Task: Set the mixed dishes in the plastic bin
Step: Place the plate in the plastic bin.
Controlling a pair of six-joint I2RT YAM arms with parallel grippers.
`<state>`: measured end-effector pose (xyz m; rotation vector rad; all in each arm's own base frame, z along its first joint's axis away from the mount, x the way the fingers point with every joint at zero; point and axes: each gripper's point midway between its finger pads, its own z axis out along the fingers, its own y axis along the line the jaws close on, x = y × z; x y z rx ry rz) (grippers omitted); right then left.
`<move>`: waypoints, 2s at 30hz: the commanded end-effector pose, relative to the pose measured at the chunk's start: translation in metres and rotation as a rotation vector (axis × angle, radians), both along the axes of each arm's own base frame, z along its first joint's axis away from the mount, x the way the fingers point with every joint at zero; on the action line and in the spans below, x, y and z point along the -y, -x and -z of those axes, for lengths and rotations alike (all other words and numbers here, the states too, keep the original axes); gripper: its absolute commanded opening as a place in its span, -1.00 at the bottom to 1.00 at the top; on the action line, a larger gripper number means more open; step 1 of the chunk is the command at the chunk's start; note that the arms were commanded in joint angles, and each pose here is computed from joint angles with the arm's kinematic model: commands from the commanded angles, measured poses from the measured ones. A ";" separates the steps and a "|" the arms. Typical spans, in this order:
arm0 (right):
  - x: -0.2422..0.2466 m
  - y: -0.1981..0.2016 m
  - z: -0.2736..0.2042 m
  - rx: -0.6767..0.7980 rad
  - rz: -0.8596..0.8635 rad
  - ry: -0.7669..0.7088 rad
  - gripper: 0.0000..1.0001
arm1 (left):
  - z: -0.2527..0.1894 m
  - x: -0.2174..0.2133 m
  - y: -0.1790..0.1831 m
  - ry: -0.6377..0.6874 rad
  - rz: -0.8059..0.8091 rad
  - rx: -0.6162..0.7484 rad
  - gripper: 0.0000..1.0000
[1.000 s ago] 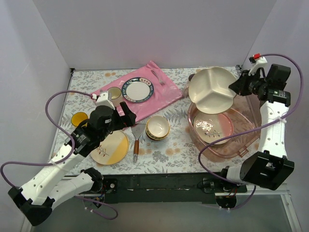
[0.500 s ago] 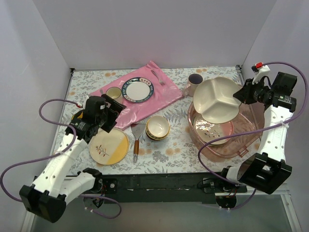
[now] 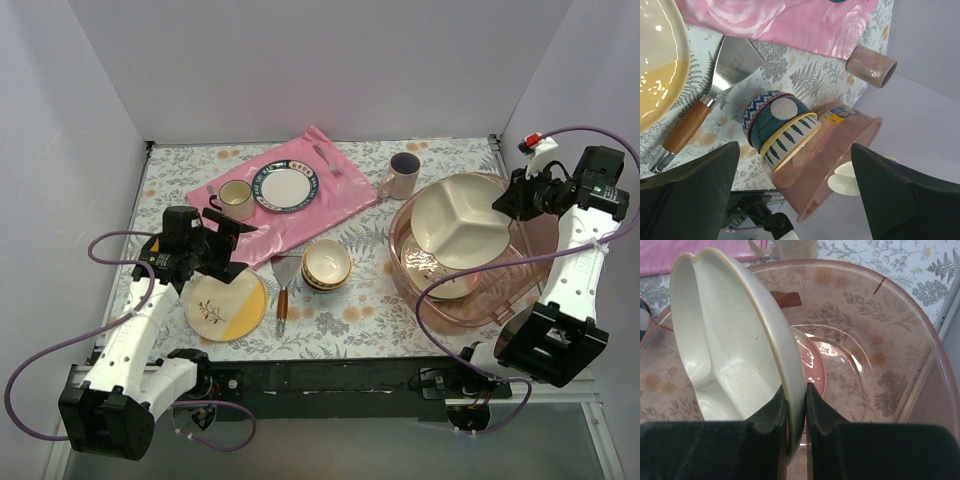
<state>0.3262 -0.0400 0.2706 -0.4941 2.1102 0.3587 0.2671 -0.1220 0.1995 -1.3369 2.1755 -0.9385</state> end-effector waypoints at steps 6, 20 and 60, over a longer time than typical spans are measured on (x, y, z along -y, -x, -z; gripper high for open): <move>-0.013 0.005 -0.012 0.024 -0.123 -0.039 -0.97 | -0.015 0.011 -0.001 0.504 -0.212 -0.128 0.89; -0.012 0.004 0.043 -0.097 -0.168 -0.070 -0.97 | -0.017 -0.001 -0.005 0.414 -0.209 -0.035 0.96; -0.031 -0.007 0.158 -0.382 -0.195 -0.075 -0.16 | -0.023 -0.027 -0.003 -0.535 0.562 0.528 0.96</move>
